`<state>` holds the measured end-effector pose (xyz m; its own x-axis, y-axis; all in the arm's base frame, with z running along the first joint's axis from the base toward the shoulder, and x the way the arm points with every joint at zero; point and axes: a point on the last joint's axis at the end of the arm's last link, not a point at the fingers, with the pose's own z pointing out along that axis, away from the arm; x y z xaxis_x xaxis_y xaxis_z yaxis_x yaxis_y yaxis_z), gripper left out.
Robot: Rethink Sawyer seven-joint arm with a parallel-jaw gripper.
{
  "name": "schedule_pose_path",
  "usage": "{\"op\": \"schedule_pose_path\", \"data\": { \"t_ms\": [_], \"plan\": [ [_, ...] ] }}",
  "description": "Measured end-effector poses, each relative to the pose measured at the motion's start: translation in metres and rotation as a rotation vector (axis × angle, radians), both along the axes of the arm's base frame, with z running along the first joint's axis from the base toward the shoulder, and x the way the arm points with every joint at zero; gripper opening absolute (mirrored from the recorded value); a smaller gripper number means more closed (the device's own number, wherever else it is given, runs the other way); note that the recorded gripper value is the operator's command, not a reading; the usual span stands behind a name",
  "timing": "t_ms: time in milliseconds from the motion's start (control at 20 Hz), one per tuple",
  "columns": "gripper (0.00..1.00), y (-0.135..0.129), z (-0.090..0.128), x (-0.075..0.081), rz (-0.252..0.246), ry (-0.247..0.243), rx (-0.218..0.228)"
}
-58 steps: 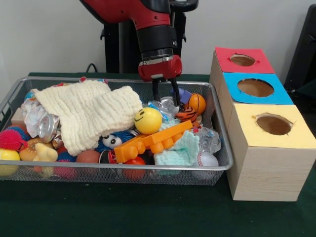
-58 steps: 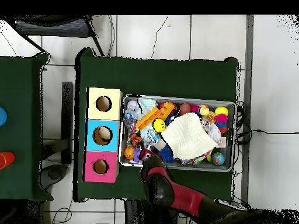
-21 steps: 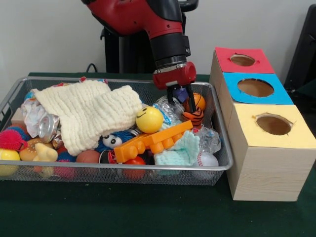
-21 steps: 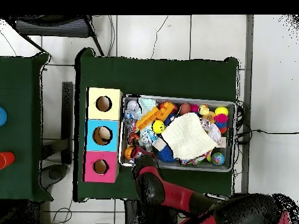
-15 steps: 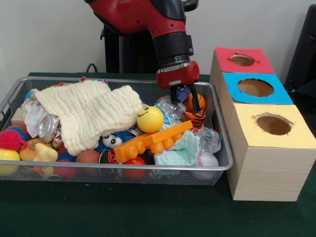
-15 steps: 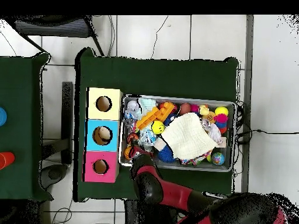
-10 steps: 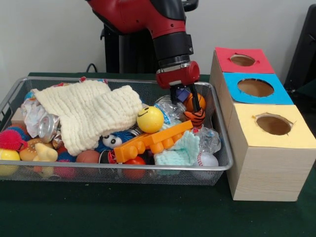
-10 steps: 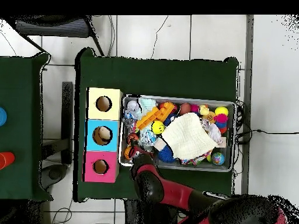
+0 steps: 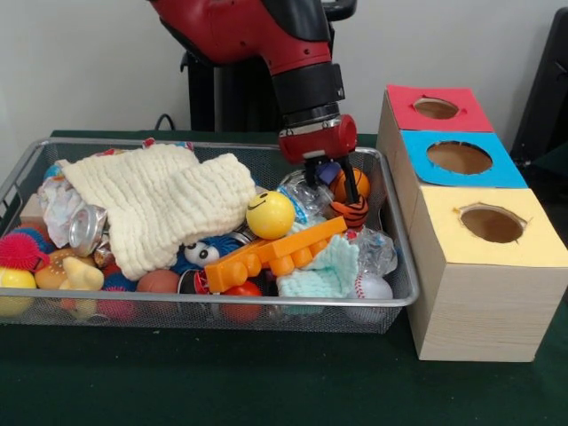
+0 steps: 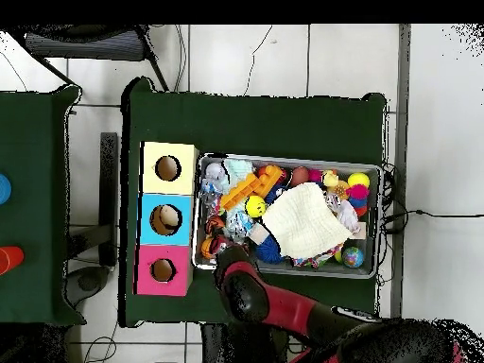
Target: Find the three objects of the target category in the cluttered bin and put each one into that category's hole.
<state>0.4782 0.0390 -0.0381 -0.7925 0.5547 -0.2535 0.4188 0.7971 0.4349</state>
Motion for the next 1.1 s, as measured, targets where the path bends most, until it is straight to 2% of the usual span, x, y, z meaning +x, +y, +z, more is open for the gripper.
{"op": "schedule_pose_path", "data": {
  "t_ms": [250, 500, 850, 1100],
  "plan": [
    [1.00, -0.005, -0.004, 0.008, 0.023, 0.037, 0.009],
    [1.00, -0.006, -0.002, 0.008, 0.042, 0.065, 0.015],
    [1.00, -0.009, -0.001, 0.011, 0.051, 0.075, 0.015],
    [1.00, -0.015, 0.000, 0.020, 0.049, 0.069, 0.005]
  ]
}}
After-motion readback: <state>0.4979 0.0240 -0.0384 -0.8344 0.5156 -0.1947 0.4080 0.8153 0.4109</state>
